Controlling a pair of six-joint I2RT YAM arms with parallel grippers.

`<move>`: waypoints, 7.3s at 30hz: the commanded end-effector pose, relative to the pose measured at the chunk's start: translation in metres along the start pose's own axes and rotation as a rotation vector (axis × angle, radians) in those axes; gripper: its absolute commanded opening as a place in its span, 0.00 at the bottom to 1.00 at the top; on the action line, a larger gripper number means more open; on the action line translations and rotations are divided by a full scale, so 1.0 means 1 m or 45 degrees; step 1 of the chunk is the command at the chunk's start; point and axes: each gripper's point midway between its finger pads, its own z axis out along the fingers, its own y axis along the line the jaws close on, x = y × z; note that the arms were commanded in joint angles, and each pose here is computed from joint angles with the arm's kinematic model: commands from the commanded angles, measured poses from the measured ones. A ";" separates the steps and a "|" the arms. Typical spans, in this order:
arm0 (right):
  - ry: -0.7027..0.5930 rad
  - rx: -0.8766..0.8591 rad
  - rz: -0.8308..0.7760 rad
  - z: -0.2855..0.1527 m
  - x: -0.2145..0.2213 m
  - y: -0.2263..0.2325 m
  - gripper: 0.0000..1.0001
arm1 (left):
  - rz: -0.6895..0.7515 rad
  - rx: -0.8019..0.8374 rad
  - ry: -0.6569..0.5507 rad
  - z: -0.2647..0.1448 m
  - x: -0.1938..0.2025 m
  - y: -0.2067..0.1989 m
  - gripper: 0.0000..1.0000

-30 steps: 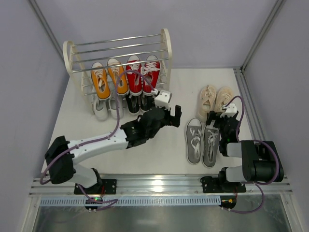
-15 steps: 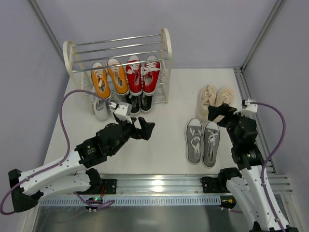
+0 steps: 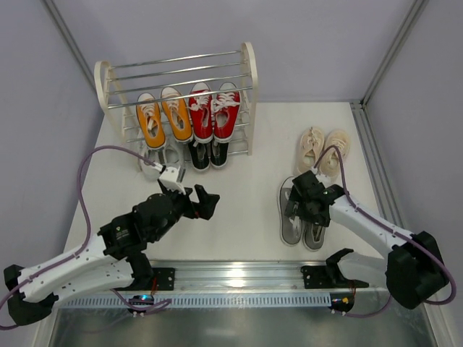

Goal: Place and organize the shoes onto the shoe shelf

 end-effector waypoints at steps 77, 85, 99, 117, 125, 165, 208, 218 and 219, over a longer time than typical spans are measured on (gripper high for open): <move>-0.700 -0.408 -0.013 -0.126 -0.029 0.043 0.97 | 0.240 -0.438 0.357 0.093 0.172 0.026 0.27; -0.705 -0.414 -0.017 -0.127 -0.029 0.039 0.97 | 0.265 -0.449 0.308 0.110 0.187 0.038 0.55; -0.692 -0.448 0.004 -0.125 -0.023 0.030 0.97 | 0.232 -0.339 0.226 0.102 0.142 0.022 0.00; -0.733 -0.465 -0.053 -0.132 -0.029 0.032 0.97 | 0.445 -0.305 -0.471 -0.009 -0.231 -0.080 0.00; -0.754 -0.514 -0.072 -0.141 -0.032 0.038 0.97 | 0.392 -0.445 -0.371 0.054 -0.337 0.017 0.00; -0.758 -0.513 -0.198 -0.123 -0.033 0.066 0.97 | 0.114 -0.895 -0.315 0.098 -0.358 0.244 0.01; -0.415 -0.019 -0.022 0.006 -0.260 -0.014 0.98 | 0.050 0.022 -0.106 0.036 -0.134 -0.015 1.00; -0.240 0.069 -0.038 0.060 -0.213 -0.032 1.00 | 0.006 -0.026 -0.037 0.015 -0.085 0.012 1.00; -0.239 0.066 -0.038 0.060 -0.209 -0.032 1.00 | -0.002 -0.017 -0.033 0.015 -0.083 0.011 1.00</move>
